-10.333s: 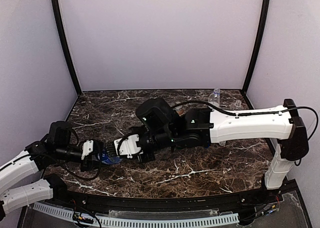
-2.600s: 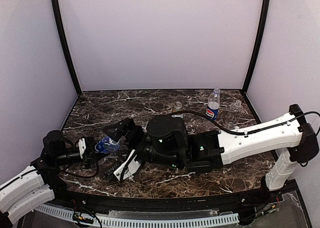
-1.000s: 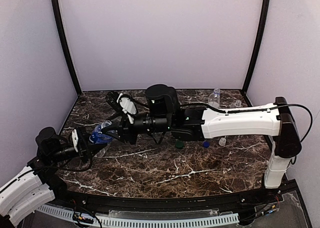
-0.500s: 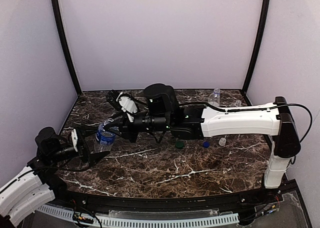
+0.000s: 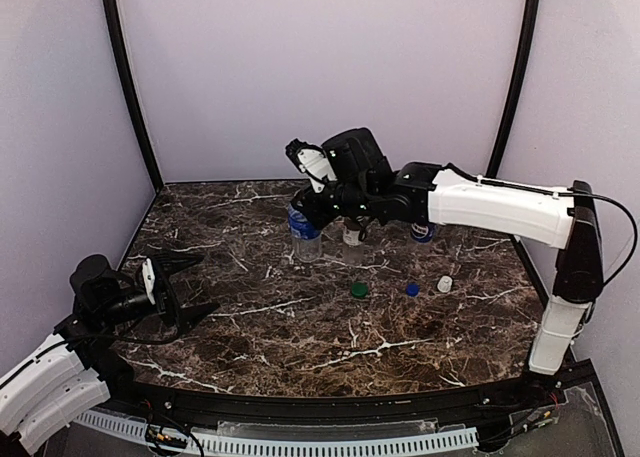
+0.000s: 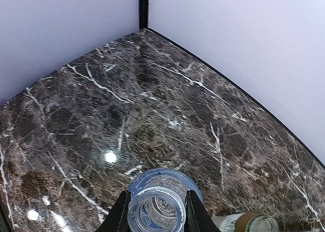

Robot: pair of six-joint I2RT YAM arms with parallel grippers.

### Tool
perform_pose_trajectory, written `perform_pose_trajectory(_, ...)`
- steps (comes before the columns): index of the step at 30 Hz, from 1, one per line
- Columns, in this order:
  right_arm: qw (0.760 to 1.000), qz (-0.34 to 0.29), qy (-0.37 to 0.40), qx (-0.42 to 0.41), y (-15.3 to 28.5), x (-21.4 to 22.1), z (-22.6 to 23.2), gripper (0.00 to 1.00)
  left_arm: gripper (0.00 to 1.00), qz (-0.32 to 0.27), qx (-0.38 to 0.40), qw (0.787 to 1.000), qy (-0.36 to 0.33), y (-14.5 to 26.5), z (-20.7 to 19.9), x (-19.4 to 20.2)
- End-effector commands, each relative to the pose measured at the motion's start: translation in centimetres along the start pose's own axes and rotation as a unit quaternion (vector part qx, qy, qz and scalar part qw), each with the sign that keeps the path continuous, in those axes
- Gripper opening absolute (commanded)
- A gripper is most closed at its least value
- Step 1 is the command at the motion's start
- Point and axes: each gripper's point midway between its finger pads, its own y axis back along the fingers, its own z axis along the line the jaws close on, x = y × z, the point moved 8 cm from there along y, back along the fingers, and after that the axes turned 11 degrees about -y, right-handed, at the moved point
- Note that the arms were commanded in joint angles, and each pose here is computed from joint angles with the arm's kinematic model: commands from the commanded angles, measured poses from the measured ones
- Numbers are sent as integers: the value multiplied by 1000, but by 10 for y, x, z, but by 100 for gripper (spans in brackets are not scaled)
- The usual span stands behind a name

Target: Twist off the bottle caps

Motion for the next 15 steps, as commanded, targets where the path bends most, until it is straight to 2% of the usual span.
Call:
perform_pose_trajectory(1, 999, 13, -40, 31, -2, -9, -34, 0, 99, 1, 4, 1000, -4, 0, -3, 4)
perform_pose_trajectory(10, 996, 39, -64, -40, -37, -12, -41, 0, 99, 4, 6, 1000, -5, 0, -4, 7)
perform_pose_trajectory(15, 993, 82, -77, -32, -58, -1, -43, 0, 99, 5, 7, 1000, -4, 0, -4, 7)
